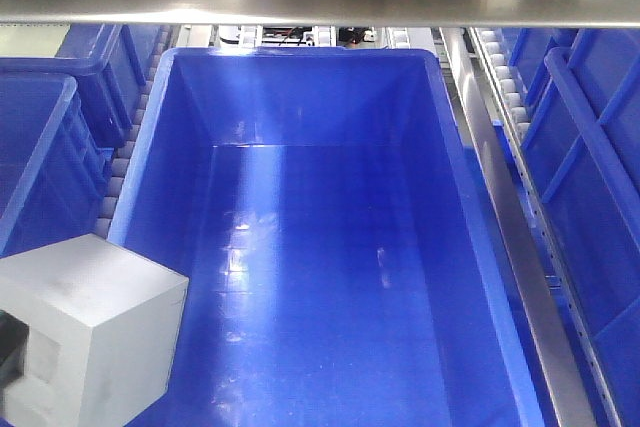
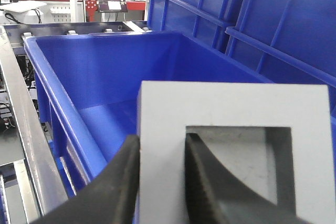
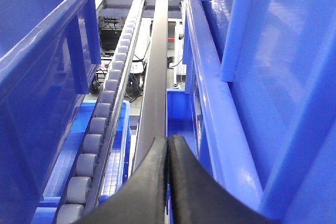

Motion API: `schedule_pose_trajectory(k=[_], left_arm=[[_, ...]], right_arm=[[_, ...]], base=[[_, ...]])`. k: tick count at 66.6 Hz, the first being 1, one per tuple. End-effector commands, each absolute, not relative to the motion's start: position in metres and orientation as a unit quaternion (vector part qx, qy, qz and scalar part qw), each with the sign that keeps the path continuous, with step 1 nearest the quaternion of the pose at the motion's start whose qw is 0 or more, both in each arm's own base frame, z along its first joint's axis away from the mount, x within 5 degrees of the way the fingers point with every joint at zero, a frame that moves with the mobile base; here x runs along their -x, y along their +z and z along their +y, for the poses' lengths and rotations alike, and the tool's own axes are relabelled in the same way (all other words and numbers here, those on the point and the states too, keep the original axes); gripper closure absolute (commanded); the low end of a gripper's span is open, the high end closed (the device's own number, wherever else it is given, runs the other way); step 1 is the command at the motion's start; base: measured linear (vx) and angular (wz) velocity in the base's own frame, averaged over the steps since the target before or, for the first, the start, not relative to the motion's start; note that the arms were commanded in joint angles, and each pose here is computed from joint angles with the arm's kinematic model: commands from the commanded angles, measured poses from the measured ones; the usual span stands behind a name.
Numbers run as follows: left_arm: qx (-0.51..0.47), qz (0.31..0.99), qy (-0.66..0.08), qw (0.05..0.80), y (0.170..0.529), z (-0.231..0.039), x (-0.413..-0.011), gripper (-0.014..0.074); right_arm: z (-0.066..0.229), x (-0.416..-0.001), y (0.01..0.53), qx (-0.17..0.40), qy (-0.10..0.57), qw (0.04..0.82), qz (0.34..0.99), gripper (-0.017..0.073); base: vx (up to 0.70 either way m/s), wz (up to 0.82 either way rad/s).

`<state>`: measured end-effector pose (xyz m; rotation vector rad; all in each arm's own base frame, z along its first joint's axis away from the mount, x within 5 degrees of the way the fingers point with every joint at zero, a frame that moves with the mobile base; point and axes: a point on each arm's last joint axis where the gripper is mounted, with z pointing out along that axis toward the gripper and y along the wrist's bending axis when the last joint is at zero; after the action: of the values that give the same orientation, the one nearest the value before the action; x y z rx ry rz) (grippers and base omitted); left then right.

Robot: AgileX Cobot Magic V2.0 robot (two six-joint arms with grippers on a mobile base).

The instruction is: Sort gray base to blue bin

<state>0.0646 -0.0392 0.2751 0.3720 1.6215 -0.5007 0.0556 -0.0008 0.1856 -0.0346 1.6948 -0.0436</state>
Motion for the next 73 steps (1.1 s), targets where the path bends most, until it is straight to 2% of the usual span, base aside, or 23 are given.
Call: schedule_pose_trajectory(k=[1, 9, 15, 33, 42, 56, 73], left_arm=[[-0.157, 0.656, -0.259, 0.692, 0.297, -0.042, -0.062, 0.0601], [-0.151, 0.633, -0.279, 0.706, 0.309, -0.045, -0.064, 0.0599], [-0.153, 0.642, -0.277, 0.698, 0.322, -0.054, -0.076, 0.0596], [-0.166, 0.708, -0.256, 0.637, 0.348, -0.103, -0.148, 0.0591], [-0.172, 0.745, -0.238, 0.599, 0.345, -0.13, -0.189, 0.0591], [-0.164, 0.808, -0.214, 0.523, 0.319, -0.171, -0.251, 0.0591], [-0.164, 0.856, -0.182, 0.456, 0.284, -0.199, -0.295, 0.0583]], right_arm=[[-0.001, -0.056, 0.191, 0.019, -0.026, 0.689, 0.724, 0.0564], [-0.001, -0.056, 0.191, 0.019, -0.026, 0.689, 0.724, 0.0564], [-0.001, -0.056, 0.191, 0.019, -0.026, 0.689, 0.724, 0.0564], [-0.001, -0.056, 0.191, 0.019, -0.026, 0.689, 0.724, 0.0564], [-0.001, -0.056, 0.191, 0.019, -0.026, 0.689, 0.724, 0.0564], [-0.001, -0.056, 0.191, 0.019, -0.026, 0.689, 0.724, 0.0564], [-0.001, -0.056, 0.191, 0.019, -0.026, 0.689, 0.724, 0.0564]], base=[[0.0, 0.0], [0.0, 0.0], [0.0, 0.0], [0.0, 0.0], [0.0, 0.0], [0.0, 0.0], [0.0, 0.0]])
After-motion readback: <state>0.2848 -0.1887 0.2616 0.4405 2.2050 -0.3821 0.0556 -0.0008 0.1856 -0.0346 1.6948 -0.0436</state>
